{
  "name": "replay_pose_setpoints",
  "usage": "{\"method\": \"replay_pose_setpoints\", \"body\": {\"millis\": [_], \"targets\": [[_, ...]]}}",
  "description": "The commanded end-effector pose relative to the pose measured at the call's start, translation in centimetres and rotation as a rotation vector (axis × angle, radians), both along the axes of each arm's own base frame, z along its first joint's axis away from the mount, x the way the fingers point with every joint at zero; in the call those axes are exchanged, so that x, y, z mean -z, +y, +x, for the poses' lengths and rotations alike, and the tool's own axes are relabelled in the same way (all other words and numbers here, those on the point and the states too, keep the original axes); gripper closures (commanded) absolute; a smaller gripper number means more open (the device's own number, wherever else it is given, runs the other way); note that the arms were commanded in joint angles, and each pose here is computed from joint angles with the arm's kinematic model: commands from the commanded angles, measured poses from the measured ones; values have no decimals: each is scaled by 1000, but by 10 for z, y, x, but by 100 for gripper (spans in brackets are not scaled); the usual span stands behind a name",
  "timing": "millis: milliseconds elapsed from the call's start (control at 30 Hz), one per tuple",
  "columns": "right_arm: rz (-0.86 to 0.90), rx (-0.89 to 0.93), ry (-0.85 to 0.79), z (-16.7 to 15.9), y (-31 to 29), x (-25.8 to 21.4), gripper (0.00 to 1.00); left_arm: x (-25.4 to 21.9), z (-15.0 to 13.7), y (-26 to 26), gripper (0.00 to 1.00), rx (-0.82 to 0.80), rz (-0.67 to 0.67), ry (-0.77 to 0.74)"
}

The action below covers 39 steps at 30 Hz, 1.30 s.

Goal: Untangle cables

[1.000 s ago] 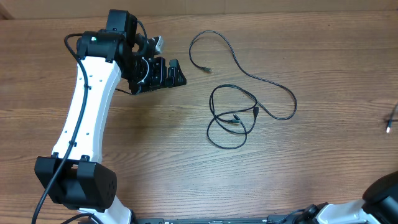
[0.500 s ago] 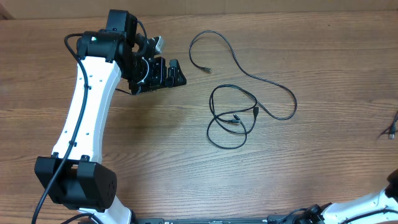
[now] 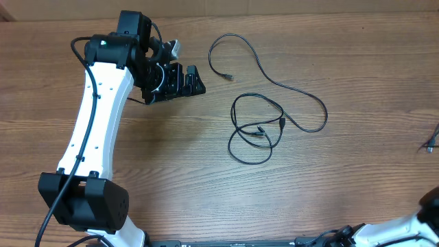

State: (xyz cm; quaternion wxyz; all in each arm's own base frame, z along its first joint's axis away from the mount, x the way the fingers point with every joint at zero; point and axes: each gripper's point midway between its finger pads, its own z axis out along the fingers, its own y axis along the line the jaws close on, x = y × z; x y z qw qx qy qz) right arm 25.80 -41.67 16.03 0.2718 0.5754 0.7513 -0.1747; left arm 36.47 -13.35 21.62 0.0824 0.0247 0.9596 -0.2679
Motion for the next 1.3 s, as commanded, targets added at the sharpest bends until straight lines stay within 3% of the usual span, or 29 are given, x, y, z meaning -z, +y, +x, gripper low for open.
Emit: {"method": "replay_pose_setpoints", "body": {"millis": [0, 100, 233, 367, 467, 633, 967, 1100, 1267], "targets": [[-123, 37, -117, -7, 12, -78, 0, 2, 3, 2, 1, -1, 6, -2], [-160, 161, -198, -29, 28, -117, 0, 2, 3, 2, 0, -1, 6, -2], [-81, 220, -309, -38, 59, -133, 0, 2, 3, 2, 0, -1, 6, -2], [225, -63, -495, 12, 133, -134, 0, 2, 3, 2, 0, -1, 6, -2], [437, -268, -519, 40, 194, -126, 0, 2, 3, 2, 0, -1, 6, -2], [547, -582, -399, 76, 279, -110, 0, 2, 3, 2, 0, -1, 6, -2], [431, -1511, -109, 129, 460, -61, 0, 2, 3, 2, 0, -1, 6, -2], [432, -1681, -33, 142, 509, -26, 0, 2, 3, 2, 0, -1, 6, -2], [332, -1682, 177, 160, 521, 36, 0, 2, 3, 2, 0, -1, 6, -2]]}}
